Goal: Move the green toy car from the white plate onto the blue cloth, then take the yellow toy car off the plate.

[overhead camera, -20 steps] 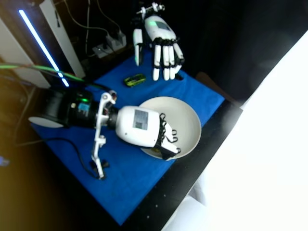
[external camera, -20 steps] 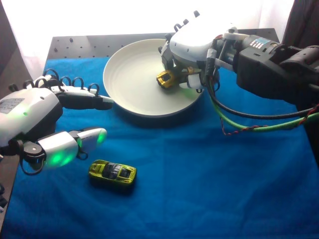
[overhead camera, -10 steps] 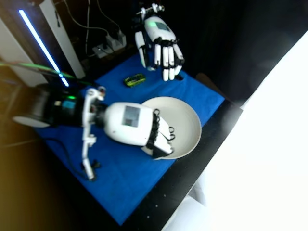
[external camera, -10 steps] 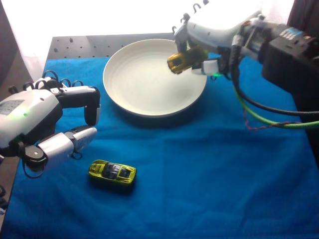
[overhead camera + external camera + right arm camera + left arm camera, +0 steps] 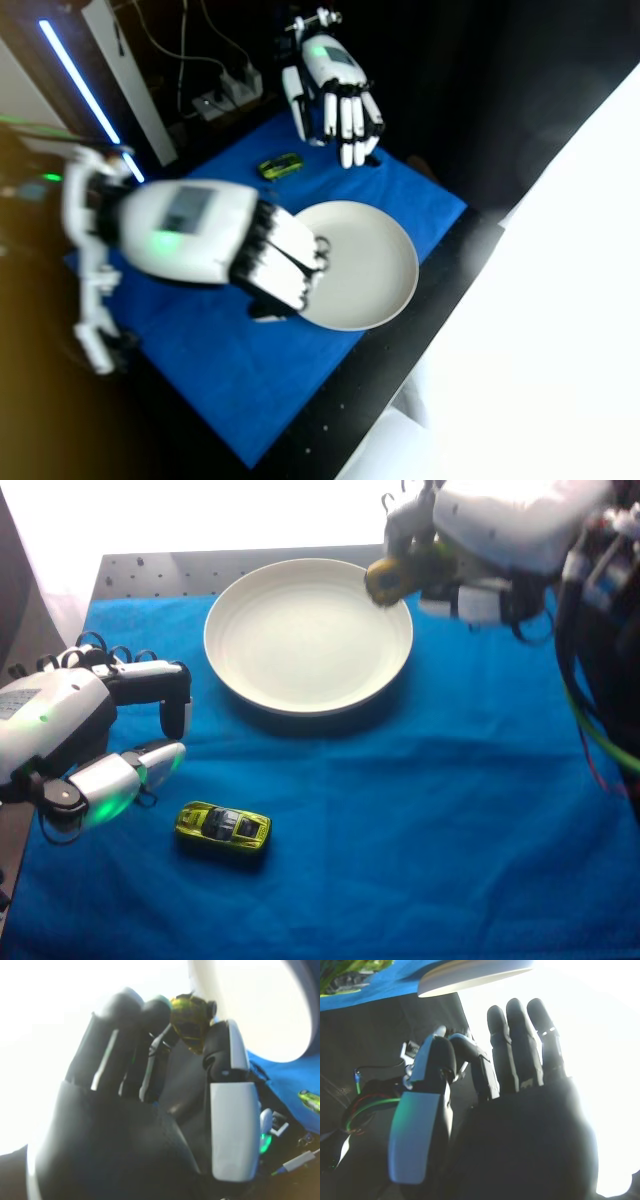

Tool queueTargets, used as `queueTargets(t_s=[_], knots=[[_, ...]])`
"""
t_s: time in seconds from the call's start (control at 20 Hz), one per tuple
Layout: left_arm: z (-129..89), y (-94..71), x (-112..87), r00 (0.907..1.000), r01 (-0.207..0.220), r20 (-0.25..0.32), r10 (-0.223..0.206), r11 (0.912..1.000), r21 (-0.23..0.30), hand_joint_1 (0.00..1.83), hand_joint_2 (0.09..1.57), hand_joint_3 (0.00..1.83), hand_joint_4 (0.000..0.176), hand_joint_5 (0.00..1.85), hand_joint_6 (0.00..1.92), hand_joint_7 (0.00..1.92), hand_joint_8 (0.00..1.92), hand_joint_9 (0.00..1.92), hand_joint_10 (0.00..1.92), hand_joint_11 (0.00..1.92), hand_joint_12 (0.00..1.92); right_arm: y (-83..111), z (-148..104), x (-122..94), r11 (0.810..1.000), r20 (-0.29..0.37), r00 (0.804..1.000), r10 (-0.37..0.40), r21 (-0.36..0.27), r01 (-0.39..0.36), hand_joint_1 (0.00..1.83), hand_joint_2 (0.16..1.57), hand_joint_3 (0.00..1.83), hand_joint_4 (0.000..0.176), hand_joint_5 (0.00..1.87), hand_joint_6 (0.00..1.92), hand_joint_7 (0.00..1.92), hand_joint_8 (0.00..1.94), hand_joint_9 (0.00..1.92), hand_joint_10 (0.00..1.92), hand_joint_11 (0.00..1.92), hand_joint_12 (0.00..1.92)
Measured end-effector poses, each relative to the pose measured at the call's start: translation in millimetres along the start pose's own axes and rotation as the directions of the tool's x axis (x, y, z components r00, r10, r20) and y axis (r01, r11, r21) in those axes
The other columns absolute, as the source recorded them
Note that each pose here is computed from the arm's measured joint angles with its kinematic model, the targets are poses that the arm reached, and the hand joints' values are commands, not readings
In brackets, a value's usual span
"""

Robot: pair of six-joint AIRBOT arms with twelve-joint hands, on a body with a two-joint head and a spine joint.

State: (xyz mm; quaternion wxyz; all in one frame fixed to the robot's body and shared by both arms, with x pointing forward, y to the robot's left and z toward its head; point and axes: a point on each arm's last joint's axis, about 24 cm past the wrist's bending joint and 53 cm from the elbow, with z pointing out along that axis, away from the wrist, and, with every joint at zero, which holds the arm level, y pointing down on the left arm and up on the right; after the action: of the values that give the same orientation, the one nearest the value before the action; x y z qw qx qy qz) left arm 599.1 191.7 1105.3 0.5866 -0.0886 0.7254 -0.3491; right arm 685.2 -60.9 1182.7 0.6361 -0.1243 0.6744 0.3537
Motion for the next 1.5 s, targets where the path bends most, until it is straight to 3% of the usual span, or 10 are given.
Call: queueTargets(t_s=[0.15,0.2,0.25,0.3,0.4,0.85,1.05,1.2,1.45,1.5], knots=[[-2.8,4.6,0.8,1.0,0.005,0.0,-0.005,0.9998,-0.017,0.53,1.29,0.0,0.084,0.61,0.24,0.57,0.01,0.49,0.06,0.0,1.26,16.9,-22.0,21.1,0.999,-0.048,0.999,-0.005,-0.036,0.003,1.35,1.17,0.0,0.0,0.79,1.06,0.91,1.19,0.9,1.48,0.91,1.69],[-3.0,5.5,0.6,1.0,0.004,0.001,-0.004,0.9998,-0.019,0.53,1.29,0.0,0.084,0.61,0.24,0.57,0.01,0.49,0.06,0.0,1.26,18.2,-25.6,23.4,0.999,-0.053,0.999,-0.005,-0.038,0.003,1.35,1.17,0.0,0.0,0.79,1.06,0.91,1.19,0.9,1.48,0.91,1.69],[-3.4,6.6,0.4,1.0,0.006,0.001,-0.006,0.9997,-0.023,0.7,1.34,0.01,0.158,0.56,1.34,0.58,0.01,0.5,0.07,0.0,1.32,19.8,-31.6,27.2,0.999,-0.062,0.998,-0.006,-0.041,0.003,1.37,1.15,0.0,0.0,0.79,1.11,0.95,1.04,0.94,1.35,0.92,1.58],[-4.3,6.2,0.3,1.0,0.009,0.004,-0.008,0.9997,-0.024,0.57,1.31,0.0,0.091,0.44,0.81,0.58,0.0,0.5,0.08,0.0,1.28,22.0,-39.2,33.3,0.999,-0.074,0.997,-0.004,-0.045,0.0,1.28,1.13,0.0,0.0,0.85,1.1,1.06,0.99,1.08,1.13,0.96,1.54],[-6.8,5.2,0.4,1.0,0.007,0.004,-0.007,0.9997,-0.022,0.7,1.38,0.01,0.173,0.49,1.65,0.58,0.0,0.49,0.09,0.0,1.26,26.6,-51.2,50.5,0.999,-0.115,0.993,0.001,-0.05,-0.007,1.18,1.12,0.0,0.0,0.96,1.05,1.25,1.5,1.35,1.69,1.35,1.87],[-8.3,8.7,-0.4,0.9999,0.013,0.01,-0.013,0.9993,-0.035,0.71,1.38,0.0,0.176,0.5,1.68,0.6,0.01,0.46,0.08,0.0,1.14,36.1,-83.8,106.3,0.991,-0.268,0.957,0.108,-0.045,-0.124,1.08,0.92,0.0,0.0,0.44,0.01,0.43,0.01,0.38,0.24,0.01,1.48],[-10.3,10.6,-0.4,0.9998,0.018,0.014,-0.018,0.9989,-0.044,0.71,1.38,0.0,0.176,0.49,1.68,0.61,0.01,0.47,0.09,0.0,1.21,36.3,-86.4,96.8,0.991,-0.249,0.962,0.114,-0.046,-0.129,0.82,0.89,0.0,0.0,0.17,0.0,0.13,0.0,0.01,0.02,0.0,0.54],[-11.0,7.0,-3.5,0.9996,0.016,0.025,-0.015,0.9994,-0.032,0.72,1.37,0.0,0.176,0.51,1.66,0.64,0.02,0.5,0.11,0.0,1.23,28.4,-94.2,71.0,0.99,-0.165,0.978,0.126,-0.038,-0.134,1.05,1.11,0.02,0.0,0.67,0.22,0.69,0.14,0.55,0.48,0.12,1.55],[-14.8,-0.6,-37.0,0.9931,0.007,0.117,-0.008,0.9999,0.009,0.74,1.37,0.0,0.176,0.52,1.65,0.75,0.05,0.64,0.23,0.11,1.39,1.8,-111.2,1.4,0.986,0.083,0.983,0.162,0.009,-0.164,1.18,1.2,0.01,0.0,0.81,1.28,0.86,1.23,0.78,1.4,0.68,1.9],[-17.7,-6.8,-55.1,0.9859,0.005,0.167,-0.012,0.9992,0.041,0.63,1.3,0.0,0.049,0.5,0.73,0.76,0.02,0.67,0.2,0.25,1.2,0.2,-117.3,-20.5,0.986,0.168,0.972,0.162,-0.002,-0.164,1.22,1.19,0.0,0.0,0.77,1.19,0.92,1.32,0.89,1.5,0.8,1.89]])
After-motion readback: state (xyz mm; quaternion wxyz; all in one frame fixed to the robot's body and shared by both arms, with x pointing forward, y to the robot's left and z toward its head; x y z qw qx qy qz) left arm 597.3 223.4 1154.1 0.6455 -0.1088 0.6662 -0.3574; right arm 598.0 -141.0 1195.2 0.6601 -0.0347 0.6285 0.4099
